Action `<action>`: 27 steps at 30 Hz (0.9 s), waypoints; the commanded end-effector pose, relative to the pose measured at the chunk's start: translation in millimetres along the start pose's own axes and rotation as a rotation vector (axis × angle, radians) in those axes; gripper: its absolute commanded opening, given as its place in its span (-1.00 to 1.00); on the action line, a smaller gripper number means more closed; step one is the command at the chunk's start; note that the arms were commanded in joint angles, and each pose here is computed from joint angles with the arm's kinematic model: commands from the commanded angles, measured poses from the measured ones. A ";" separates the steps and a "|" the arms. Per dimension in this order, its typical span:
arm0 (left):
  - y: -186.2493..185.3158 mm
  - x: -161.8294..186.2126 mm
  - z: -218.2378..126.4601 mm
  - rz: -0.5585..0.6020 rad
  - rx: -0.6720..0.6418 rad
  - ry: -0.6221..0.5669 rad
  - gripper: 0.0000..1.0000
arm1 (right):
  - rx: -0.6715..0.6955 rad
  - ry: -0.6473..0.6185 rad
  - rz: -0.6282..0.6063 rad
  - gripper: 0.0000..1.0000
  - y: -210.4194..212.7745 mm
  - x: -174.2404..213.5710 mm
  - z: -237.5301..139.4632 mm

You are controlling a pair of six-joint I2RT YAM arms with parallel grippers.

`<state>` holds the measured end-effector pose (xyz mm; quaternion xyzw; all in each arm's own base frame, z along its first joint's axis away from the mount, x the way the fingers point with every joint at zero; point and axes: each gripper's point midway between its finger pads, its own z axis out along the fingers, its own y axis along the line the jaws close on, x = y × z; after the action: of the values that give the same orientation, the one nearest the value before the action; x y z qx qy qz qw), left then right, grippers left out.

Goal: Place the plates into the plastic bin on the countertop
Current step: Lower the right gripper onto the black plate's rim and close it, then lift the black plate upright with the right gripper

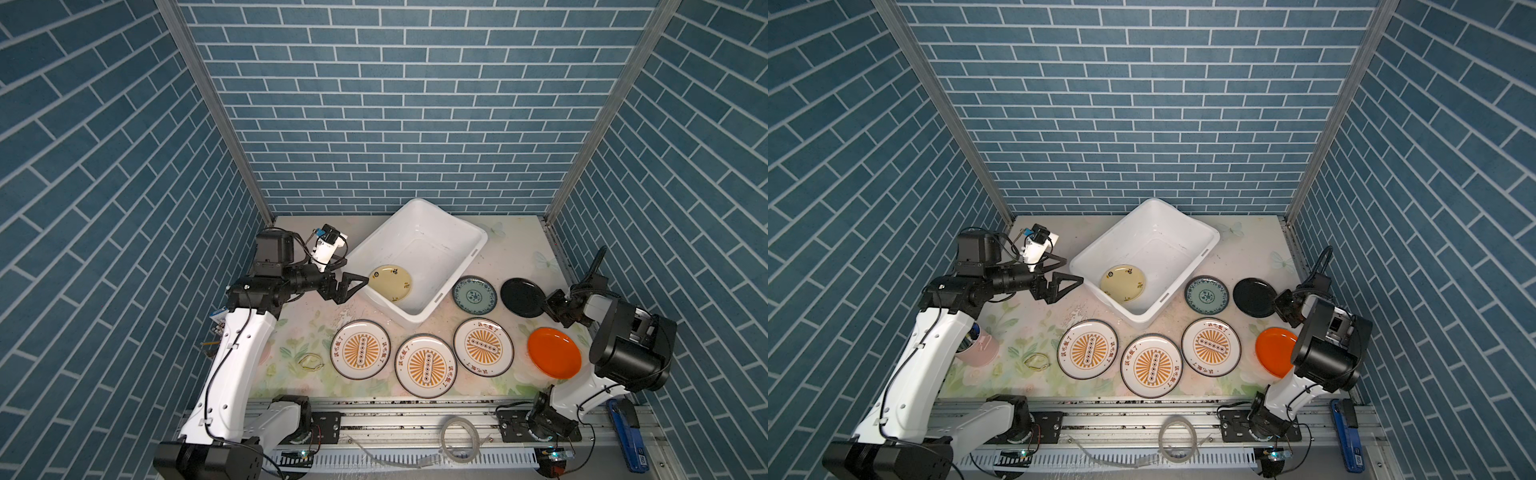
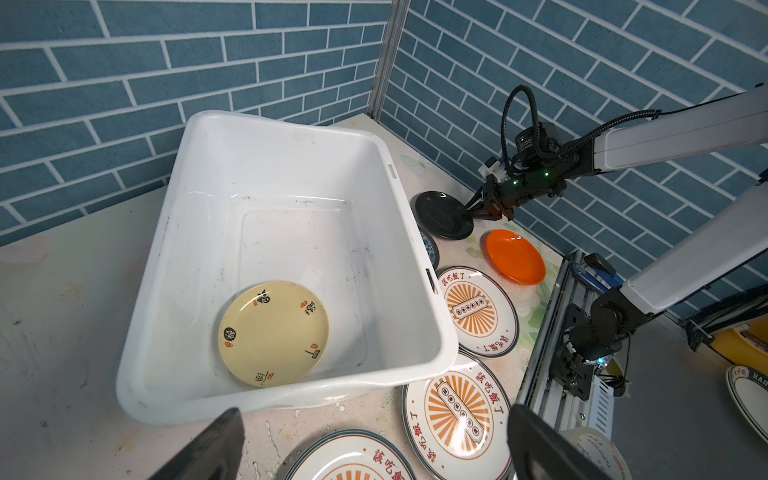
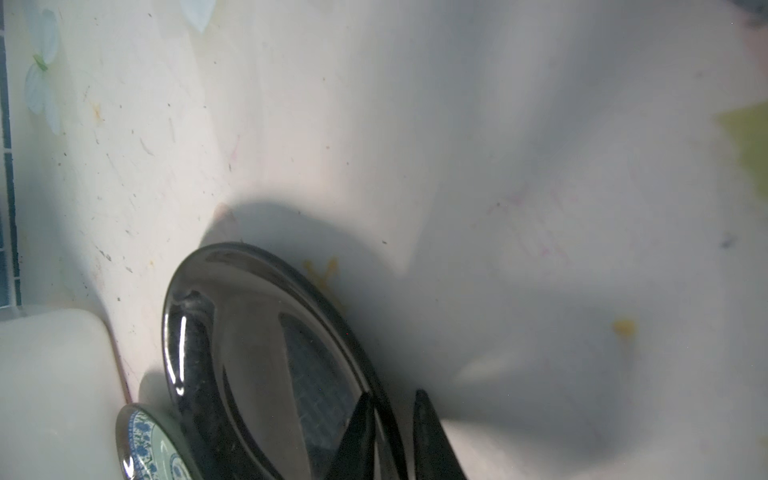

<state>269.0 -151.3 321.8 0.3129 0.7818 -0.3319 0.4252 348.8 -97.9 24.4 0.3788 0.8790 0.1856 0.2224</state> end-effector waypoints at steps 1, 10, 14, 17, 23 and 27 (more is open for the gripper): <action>-3.7 1.4 0.9 -0.001 0.016 -0.004 0.99 | 0.010 0.019 0.041 -0.61 -9.2 7.1 6.6; -3.1 2.8 1.4 -0.003 0.014 -0.003 0.99 | -0.022 0.024 0.057 -0.67 -7.1 8.0 11.3; -3.4 2.3 1.0 -0.001 0.014 -0.005 0.99 | -0.024 0.017 0.058 -0.76 -7.5 7.6 10.2; -4.3 1.4 0.3 0.001 0.014 -0.007 0.99 | -0.030 0.007 0.058 -0.84 -6.9 6.3 8.4; -4.5 0.4 -0.2 0.002 0.013 -0.010 0.99 | -0.066 -0.015 0.051 -1.00 -0.7 2.9 3.8; -5.0 -0.3 -0.8 0.004 0.013 -0.012 0.99 | -0.089 -0.032 0.050 -1.00 4.9 -0.7 -0.8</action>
<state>268.8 -151.4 318.8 0.3089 0.7843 -0.3349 0.4210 361.6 -94.0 31.5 0.3794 0.8567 0.2363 0.2573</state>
